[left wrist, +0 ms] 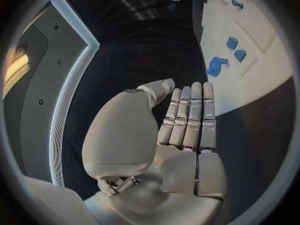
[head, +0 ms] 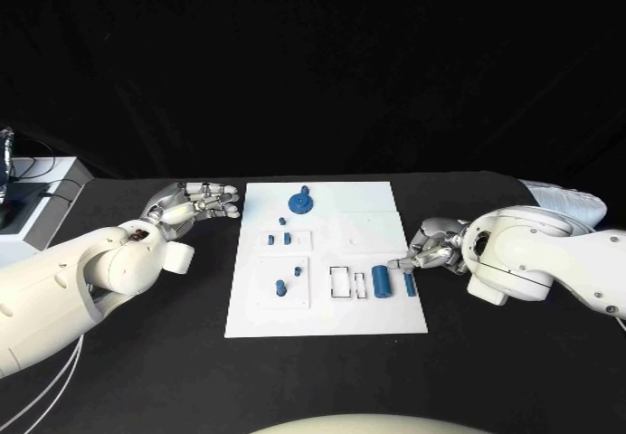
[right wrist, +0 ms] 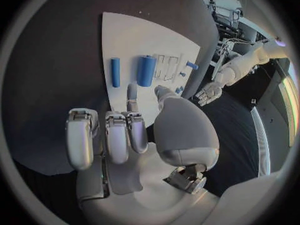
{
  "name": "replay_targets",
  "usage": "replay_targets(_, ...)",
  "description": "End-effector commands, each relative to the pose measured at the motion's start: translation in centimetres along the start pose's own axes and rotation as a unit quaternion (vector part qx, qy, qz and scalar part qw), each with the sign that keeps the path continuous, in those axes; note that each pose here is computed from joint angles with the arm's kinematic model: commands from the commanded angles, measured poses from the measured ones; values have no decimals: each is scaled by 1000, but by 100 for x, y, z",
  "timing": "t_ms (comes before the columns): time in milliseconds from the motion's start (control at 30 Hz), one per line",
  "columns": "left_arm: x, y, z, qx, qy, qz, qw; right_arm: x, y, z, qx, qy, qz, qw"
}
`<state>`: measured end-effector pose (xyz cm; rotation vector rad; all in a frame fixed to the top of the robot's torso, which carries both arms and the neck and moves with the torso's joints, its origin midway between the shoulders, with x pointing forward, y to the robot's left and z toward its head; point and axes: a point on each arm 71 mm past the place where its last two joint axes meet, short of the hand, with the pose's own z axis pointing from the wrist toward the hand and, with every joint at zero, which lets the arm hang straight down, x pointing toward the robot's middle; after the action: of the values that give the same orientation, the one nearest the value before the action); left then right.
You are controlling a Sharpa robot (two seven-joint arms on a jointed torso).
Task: Assemble the parts on the task board
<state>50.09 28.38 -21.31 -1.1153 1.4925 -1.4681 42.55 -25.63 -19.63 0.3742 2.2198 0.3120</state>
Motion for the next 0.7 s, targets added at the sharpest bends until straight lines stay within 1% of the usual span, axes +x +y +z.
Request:
replay_targets(33,20,-15,-2,8,7,-6,1000,33,-27,15,27,20,-42,999)
replay_targets(167,18,-15,-4,7,7,-6,1000,81,8,49,27,30,-51,998)
replay_targets(433,24,-10,-1,5,8,-7,1000,222,135,140,18,40,-56,997)
replay_targets(533,29,-8,2,4,9,-7,1000,266,170,175,16,40,-59,997)
replay_targets(700,35,-4,7,3,10,-8,1000,294,207,208,14,40,-67,997)
